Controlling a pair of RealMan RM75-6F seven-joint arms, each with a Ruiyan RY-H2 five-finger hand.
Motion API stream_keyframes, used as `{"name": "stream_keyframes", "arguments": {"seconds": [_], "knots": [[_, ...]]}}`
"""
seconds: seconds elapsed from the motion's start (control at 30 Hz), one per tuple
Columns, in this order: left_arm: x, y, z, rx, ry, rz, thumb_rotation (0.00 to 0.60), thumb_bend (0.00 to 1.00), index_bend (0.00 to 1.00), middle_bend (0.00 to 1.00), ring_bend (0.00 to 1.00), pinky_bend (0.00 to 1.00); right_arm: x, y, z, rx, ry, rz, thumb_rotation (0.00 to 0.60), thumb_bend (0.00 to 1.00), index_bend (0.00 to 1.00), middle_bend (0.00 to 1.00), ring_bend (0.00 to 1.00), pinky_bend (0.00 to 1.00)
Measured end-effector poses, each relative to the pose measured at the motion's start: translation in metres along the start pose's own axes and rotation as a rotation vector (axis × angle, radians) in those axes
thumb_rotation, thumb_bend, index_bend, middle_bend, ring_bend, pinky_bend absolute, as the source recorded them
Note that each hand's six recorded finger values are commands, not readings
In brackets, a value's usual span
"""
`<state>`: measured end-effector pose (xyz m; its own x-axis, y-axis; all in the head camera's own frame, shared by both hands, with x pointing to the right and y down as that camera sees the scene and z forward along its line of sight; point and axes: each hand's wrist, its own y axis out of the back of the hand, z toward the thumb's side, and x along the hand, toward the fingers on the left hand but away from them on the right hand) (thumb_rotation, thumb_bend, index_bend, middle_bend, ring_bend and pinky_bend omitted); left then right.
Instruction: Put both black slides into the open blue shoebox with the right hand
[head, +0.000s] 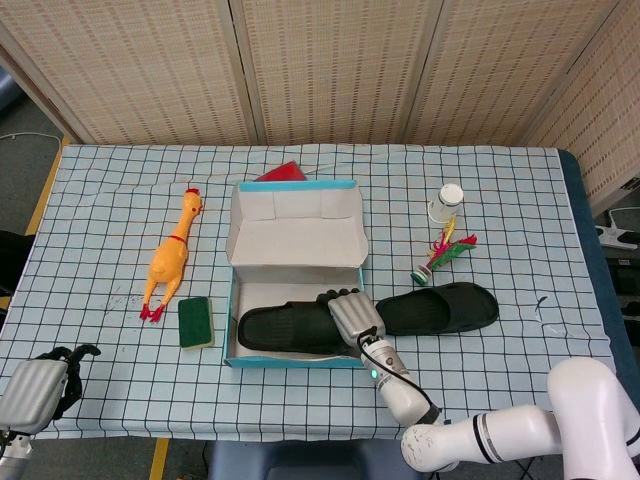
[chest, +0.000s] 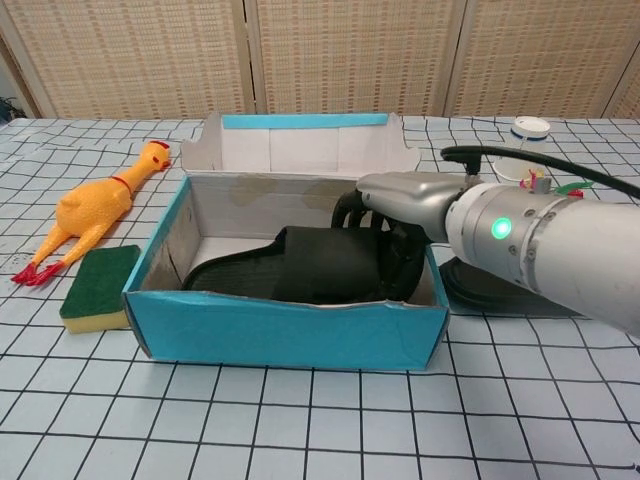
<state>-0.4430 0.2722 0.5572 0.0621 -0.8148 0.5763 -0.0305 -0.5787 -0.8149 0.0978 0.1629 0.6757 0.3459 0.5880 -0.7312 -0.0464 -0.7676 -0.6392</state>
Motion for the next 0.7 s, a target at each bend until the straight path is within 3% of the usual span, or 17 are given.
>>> {"name": "stream_keyframes", "arguments": {"seconds": [0.1, 0.17, 0.3, 0.33, 0.4, 0.57, 0.7], "knots": [[0.000, 0.000, 0.000, 0.001, 0.000, -0.001, 0.600, 0.48, 0.35, 0.36, 0.39, 0.55, -0.002, -0.005, -0.002, -0.004, 0.000, 0.014, 0.600, 0.08, 0.50, 0.46, 0.25, 0.41], [0.000, 0.000, 0.000, 0.002, 0.000, -0.002, 0.600, 0.48, 0.35, 0.36, 0.39, 0.55, -0.003, -0.007, -0.003, -0.015, 0.002, 0.019, 0.600, 0.08, 0.44, 0.44, 0.23, 0.41], [0.000, -0.001, 0.000, 0.002, 0.001, -0.003, 0.600, 0.48, 0.35, 0.36, 0.39, 0.55, -0.004, -0.007, -0.002, -0.050, 0.032, 0.021, 0.600, 0.08, 0.15, 0.22, 0.03, 0.38], [0.000, -0.001, 0.000, 0.002, 0.001, -0.003, 0.600, 0.48, 0.35, 0.36, 0.39, 0.55, -0.003, -0.005, -0.001, -0.055, 0.041, 0.017, 0.600, 0.08, 0.08, 0.15, 0.00, 0.35], [0.001, -0.001, -0.001, 0.002, 0.002, -0.004, 0.600, 0.48, 0.35, 0.36, 0.39, 0.55, -0.001, -0.001, -0.001, -0.068, 0.064, 0.002, 0.600, 0.08, 0.02, 0.08, 0.00, 0.31], [0.001, -0.001, 0.000, 0.003, 0.000, -0.007, 0.600, 0.48, 0.35, 0.36, 0.39, 0.55, 0.011, 0.014, -0.001, -0.086, 0.120, -0.031, 0.600, 0.08, 0.00, 0.00, 0.00, 0.16], [0.001, -0.002, 0.000, 0.006, 0.001, -0.010, 0.600, 0.48, 0.35, 0.36, 0.39, 0.55, 0.026, 0.025, -0.006, -0.098, 0.152, -0.050, 0.600, 0.08, 0.00, 0.00, 0.00, 0.15]]}}
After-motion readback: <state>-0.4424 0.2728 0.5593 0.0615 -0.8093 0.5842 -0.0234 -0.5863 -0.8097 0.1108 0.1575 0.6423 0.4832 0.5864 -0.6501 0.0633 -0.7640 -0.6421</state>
